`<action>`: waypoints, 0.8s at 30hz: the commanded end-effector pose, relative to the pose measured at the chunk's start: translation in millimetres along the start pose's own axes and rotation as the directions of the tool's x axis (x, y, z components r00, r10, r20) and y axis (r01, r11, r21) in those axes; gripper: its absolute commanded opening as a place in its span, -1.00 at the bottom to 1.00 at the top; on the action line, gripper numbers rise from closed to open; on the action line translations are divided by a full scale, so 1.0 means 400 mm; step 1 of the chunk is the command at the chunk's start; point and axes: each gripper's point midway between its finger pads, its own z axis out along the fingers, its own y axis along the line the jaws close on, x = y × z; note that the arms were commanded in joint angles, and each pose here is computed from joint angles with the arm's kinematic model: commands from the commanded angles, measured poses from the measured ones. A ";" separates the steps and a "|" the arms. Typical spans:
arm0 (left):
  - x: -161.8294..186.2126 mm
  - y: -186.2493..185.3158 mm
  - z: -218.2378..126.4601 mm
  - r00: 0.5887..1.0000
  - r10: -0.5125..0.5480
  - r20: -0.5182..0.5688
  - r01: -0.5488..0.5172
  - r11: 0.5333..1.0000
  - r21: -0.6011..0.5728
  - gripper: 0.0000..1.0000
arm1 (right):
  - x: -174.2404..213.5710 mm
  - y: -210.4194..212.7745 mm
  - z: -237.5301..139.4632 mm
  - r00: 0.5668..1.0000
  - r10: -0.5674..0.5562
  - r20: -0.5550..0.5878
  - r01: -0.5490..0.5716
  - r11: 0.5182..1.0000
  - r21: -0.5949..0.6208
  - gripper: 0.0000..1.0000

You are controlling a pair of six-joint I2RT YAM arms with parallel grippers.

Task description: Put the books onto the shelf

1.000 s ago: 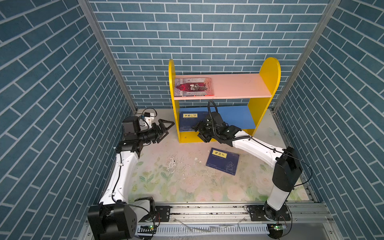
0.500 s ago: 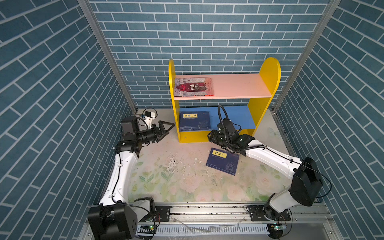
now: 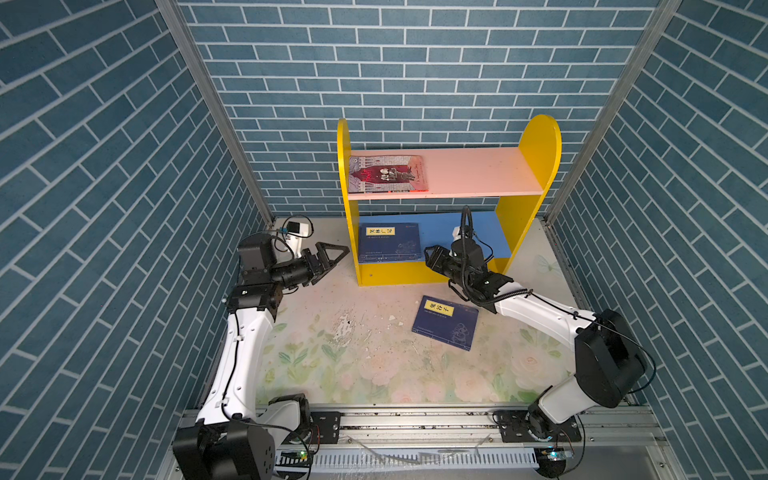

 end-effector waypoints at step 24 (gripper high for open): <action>0.002 0.004 0.001 1.000 0.013 -0.010 -0.013 1.000 0.007 0.99 | -0.023 0.043 0.163 0.998 0.013 -0.060 -0.023 0.985 -0.169 -0.01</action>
